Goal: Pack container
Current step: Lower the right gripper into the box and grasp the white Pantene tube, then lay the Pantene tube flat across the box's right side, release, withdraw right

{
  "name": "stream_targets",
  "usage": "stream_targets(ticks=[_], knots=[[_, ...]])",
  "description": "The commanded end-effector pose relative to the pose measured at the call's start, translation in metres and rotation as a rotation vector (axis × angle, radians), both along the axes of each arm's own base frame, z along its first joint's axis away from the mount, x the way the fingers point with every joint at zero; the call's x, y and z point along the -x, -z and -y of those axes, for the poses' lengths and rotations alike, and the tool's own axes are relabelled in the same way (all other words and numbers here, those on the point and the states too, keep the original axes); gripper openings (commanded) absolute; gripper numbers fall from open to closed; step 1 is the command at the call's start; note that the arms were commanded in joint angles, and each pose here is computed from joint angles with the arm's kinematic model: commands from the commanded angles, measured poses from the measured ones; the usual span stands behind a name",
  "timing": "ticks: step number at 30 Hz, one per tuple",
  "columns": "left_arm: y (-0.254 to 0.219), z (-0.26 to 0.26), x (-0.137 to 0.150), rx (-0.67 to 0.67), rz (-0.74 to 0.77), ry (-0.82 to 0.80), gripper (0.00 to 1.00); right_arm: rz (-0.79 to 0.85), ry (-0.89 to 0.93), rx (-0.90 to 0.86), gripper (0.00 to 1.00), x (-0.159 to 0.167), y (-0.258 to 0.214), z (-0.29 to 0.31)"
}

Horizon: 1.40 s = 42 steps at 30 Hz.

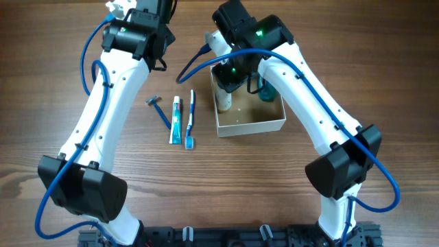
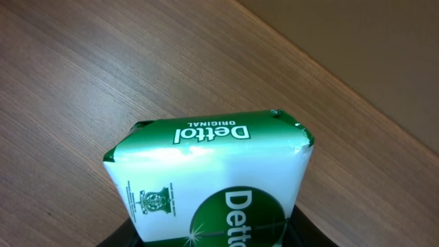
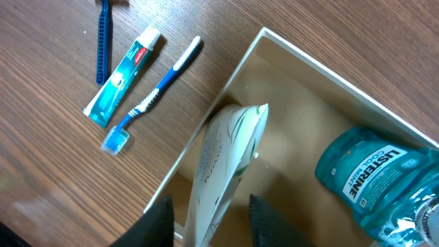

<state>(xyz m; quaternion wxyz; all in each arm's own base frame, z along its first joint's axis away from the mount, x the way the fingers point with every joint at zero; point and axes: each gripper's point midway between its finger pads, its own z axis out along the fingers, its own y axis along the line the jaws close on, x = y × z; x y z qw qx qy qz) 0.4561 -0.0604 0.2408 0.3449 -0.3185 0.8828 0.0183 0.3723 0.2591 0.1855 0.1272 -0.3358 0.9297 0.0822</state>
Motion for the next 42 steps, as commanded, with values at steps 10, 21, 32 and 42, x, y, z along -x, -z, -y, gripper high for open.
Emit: stream_targets(ticks=[10,21,32,42], knots=[[-0.01,-0.008,-0.004,-0.027,0.027,-0.015,0.2,0.013,0.005,0.001,0.04,-0.006,0.004,-0.004],[-0.01,-0.008,-0.004,-0.027,0.027,-0.015,0.21,0.124,0.031,-0.027,0.04,-0.012,-0.035,0.001],[-0.009,-0.009,-0.003,-0.029,0.02,-0.015,0.21,0.243,0.221,-0.07,0.04,-0.006,-0.102,0.045],[-0.009,-0.009,-0.003,-0.029,0.02,-0.015,0.21,0.15,0.323,0.014,0.04,0.032,-0.109,0.093]])
